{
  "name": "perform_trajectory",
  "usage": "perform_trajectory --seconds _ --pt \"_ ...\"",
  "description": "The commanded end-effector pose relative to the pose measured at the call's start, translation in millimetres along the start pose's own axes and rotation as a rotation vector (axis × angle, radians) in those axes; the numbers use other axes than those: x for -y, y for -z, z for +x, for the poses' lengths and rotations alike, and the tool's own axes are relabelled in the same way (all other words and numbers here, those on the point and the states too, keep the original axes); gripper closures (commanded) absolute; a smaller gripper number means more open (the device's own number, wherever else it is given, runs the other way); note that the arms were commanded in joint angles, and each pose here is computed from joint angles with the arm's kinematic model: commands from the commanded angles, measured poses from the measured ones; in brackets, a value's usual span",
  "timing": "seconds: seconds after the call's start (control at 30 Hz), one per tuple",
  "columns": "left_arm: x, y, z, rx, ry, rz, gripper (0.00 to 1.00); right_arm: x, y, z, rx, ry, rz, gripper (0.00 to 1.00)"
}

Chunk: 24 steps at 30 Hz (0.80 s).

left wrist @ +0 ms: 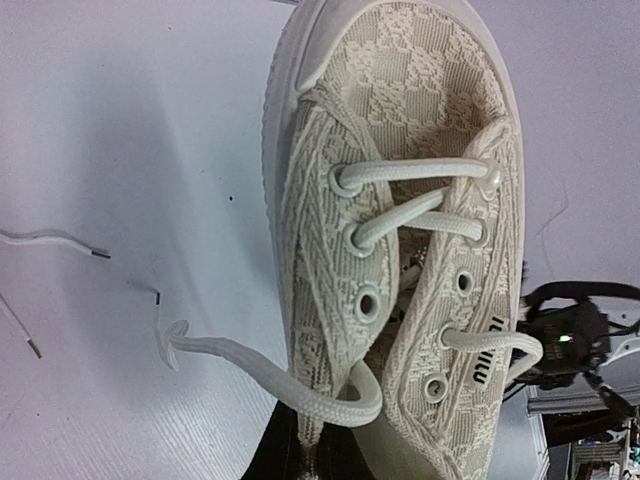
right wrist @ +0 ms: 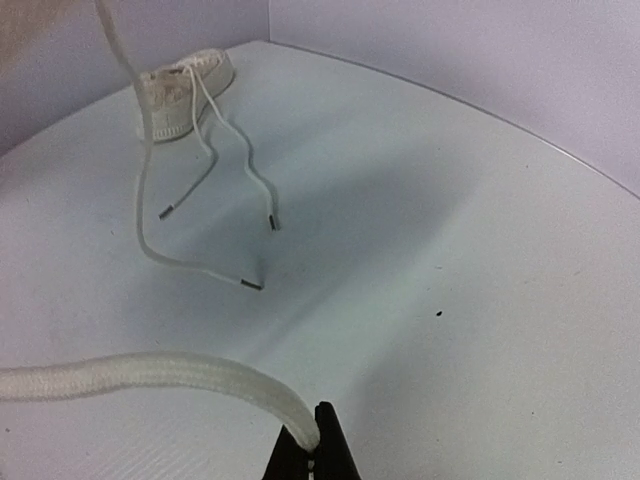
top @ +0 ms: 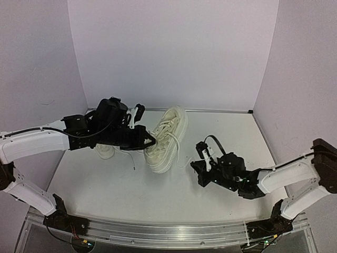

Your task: Tie the shoes

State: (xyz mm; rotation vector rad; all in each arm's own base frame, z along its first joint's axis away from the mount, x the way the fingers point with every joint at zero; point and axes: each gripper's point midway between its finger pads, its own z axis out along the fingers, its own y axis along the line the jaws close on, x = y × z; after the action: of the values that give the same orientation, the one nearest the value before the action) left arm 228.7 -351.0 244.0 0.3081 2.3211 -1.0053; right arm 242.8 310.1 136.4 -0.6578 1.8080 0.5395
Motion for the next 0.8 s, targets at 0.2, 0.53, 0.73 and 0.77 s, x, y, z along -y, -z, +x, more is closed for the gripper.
perform_trajectory --seconds 0.2,0.53,0.73,0.77 --pt "-14 -72 29 -0.038 0.030 -0.049 1.00 29 68 -3 -0.039 -0.271 0.087 1.00" --pt "-17 -147 92 -0.165 0.039 -0.184 1.00 51 71 35 -0.170 -0.327 0.243 1.00" --pt "-15 -139 99 -0.194 -0.009 -0.213 0.79 55 62 46 -0.214 -0.357 0.298 1.00" --pt "-14 -130 92 -0.177 -0.026 -0.226 0.74 55 61 48 -0.221 -0.362 0.301 1.00"
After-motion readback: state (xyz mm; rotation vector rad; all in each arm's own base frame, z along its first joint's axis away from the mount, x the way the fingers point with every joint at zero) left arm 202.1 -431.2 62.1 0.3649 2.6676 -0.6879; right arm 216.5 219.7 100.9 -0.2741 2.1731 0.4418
